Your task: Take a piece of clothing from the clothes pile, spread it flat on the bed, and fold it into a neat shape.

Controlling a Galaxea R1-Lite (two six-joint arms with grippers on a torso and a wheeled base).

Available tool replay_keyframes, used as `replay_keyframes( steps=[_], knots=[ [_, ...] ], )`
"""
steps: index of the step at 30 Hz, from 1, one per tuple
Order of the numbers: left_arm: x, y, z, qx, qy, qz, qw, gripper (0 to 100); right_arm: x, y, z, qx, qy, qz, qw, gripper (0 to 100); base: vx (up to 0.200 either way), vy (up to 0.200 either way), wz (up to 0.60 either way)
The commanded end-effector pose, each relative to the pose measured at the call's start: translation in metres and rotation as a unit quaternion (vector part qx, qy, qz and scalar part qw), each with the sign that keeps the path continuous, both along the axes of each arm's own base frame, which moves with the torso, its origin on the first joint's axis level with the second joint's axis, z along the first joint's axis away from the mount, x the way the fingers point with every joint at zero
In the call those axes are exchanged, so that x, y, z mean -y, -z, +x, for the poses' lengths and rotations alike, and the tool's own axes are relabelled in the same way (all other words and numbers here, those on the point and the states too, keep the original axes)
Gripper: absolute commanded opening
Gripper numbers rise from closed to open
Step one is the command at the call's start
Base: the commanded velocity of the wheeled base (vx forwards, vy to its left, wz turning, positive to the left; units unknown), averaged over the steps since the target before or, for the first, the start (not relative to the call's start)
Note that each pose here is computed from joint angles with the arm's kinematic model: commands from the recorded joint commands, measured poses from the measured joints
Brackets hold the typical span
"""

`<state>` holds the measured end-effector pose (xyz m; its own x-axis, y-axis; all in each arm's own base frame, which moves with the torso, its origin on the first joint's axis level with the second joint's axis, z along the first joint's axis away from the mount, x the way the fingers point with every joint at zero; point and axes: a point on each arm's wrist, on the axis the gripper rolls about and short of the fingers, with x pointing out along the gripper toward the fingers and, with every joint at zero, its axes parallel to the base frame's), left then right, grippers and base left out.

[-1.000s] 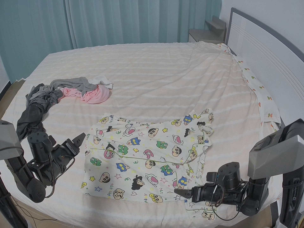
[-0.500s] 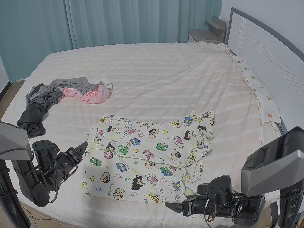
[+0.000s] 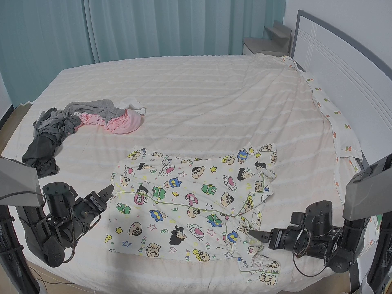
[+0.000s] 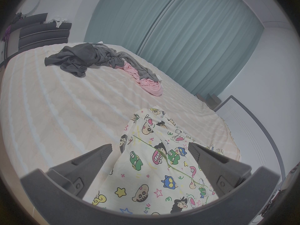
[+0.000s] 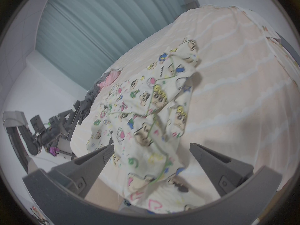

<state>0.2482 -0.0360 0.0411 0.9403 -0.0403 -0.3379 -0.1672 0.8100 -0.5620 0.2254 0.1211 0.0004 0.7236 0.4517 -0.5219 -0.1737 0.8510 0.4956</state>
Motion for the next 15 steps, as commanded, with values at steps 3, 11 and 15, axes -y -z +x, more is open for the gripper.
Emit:
replay_keyframes(
  steps=[3,11,15],
  knots=[
    [0.000,0.001,0.000,0.001,0.000,-0.001,1.0000,100,0.006,0.025,0.040,0.002,0.036,0.005,0.9993,100,0.000,0.000,0.00],
    [0.000,0.001,0.000,0.001,-0.001,-0.002,1.0000,100,-0.003,0.042,0.057,-0.012,0.028,0.002,0.9995,100,0.000,0.000,0.00],
    [0.000,0.002,0.000,-0.001,-0.001,-0.002,1.0000,100,-0.003,0.042,0.059,-0.012,0.028,0.003,0.9995,100,0.000,0.000,0.00]
  ],
)
